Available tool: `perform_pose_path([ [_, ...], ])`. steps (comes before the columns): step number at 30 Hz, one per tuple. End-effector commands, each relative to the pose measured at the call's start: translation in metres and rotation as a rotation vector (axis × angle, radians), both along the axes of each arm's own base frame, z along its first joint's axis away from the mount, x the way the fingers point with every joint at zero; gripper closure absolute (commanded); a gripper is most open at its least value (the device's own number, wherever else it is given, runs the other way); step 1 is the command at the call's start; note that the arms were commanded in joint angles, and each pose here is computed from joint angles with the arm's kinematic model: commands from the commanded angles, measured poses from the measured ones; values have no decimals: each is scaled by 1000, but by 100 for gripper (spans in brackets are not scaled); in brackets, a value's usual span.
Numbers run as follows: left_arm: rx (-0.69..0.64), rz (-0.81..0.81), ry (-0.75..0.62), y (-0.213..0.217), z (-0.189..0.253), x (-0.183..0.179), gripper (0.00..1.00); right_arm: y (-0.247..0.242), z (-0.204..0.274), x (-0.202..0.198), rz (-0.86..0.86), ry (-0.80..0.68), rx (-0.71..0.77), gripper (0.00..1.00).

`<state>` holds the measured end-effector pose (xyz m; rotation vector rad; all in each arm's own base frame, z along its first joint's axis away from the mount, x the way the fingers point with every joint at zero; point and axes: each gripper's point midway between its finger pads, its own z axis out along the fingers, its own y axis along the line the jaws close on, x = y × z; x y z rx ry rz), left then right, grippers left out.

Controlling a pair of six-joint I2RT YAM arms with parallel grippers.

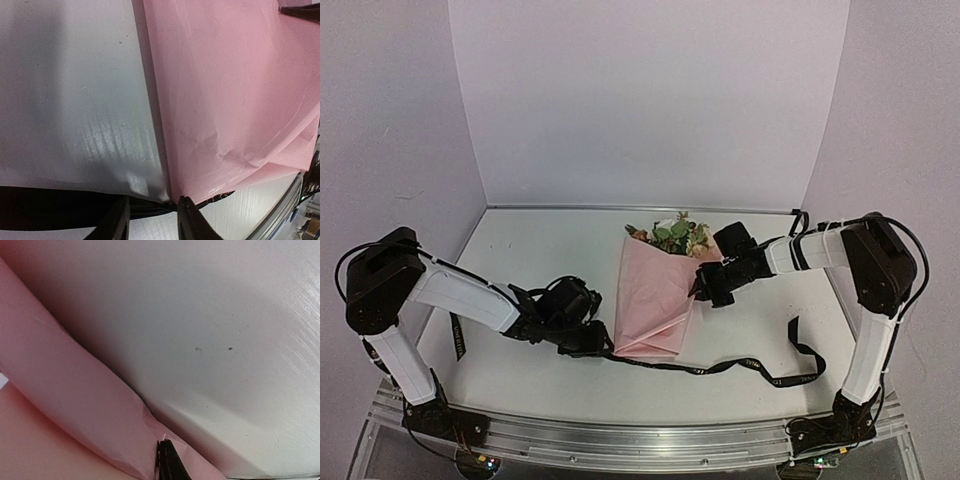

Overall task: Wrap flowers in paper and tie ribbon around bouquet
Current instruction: Pick up the folded bouquet from the center of the board.

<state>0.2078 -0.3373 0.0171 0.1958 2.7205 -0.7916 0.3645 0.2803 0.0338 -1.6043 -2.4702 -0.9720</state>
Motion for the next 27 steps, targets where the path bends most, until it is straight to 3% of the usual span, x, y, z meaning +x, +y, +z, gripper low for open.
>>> perform_pose_path([
  [1, 127, 0, 32, 31, 3, -11, 60, 8, 27, 6, 102, -90, 33, 93],
  [5, 43, -18, -43, 16, 58, 2, 52, 12, 21, 4, 154, -87, 35, 92],
  [8, 1, 12, -61, 17, 76, 23, 46, 15, 14, 2, 181, -77, 35, 92],
  [14, 17, -6, -75, 13, 59, 81, 42, 16, 10, 2, 200, -72, 33, 93],
  [19, 4, -95, -112, -13, 54, 104, 34, 17, 2, 1, 205, -53, 35, 94],
  [22, 38, -104, -88, -19, 40, 111, 35, 15, 0, 0, 210, -50, 28, 95],
  [27, 57, -100, -57, -23, 21, 114, 46, 14, -2, -2, 226, -50, 20, 95],
])
